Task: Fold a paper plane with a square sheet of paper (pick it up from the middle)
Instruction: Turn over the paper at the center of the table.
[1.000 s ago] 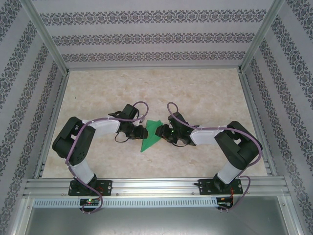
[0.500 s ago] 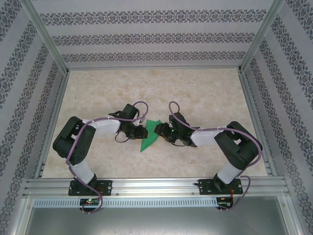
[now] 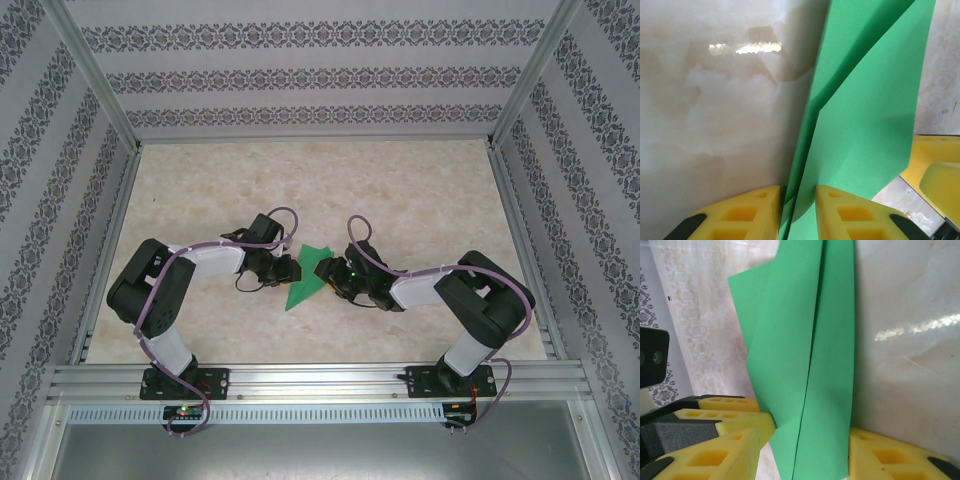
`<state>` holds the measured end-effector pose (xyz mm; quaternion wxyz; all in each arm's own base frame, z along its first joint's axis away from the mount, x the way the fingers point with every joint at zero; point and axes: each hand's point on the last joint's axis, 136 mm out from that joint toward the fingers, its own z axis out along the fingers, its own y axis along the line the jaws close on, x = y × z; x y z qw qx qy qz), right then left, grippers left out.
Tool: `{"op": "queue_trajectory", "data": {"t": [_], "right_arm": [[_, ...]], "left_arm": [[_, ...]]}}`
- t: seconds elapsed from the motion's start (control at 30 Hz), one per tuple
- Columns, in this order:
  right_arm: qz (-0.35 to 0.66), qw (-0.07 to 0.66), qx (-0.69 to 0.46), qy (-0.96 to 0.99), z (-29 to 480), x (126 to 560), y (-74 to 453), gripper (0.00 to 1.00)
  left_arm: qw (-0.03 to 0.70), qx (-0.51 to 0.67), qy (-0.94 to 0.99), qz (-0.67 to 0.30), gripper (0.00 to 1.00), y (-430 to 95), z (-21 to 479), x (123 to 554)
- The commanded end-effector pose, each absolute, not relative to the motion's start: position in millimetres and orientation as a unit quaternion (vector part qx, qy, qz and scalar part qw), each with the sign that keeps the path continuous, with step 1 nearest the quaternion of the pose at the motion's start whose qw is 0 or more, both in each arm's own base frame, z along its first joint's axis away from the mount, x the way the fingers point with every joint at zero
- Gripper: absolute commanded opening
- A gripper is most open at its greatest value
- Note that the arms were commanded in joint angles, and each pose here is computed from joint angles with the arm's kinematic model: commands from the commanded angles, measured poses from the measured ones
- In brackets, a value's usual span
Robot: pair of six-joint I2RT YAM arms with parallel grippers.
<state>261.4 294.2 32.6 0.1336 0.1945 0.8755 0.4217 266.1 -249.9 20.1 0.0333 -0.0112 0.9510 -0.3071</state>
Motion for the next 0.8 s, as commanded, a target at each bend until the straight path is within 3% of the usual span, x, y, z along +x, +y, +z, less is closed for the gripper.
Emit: {"op": "queue_trajectory", "data": {"t": [0.0, 0.77], "right_arm": [[0.431, 0.148, 0.199, 0.867, 43.0, 263.3, 296.3, 0.46], [0.419, 0.148, 0.16, 0.881, 43.0, 263.0, 302.7, 0.47]], "left_arm": [[0.015, -0.01, 0.942, -0.335, 0.25, -265.5, 14.8, 253.6], [0.008, -0.046, 0.922, -0.384, 0.19, -276.2, 30.4, 252.5]]}}
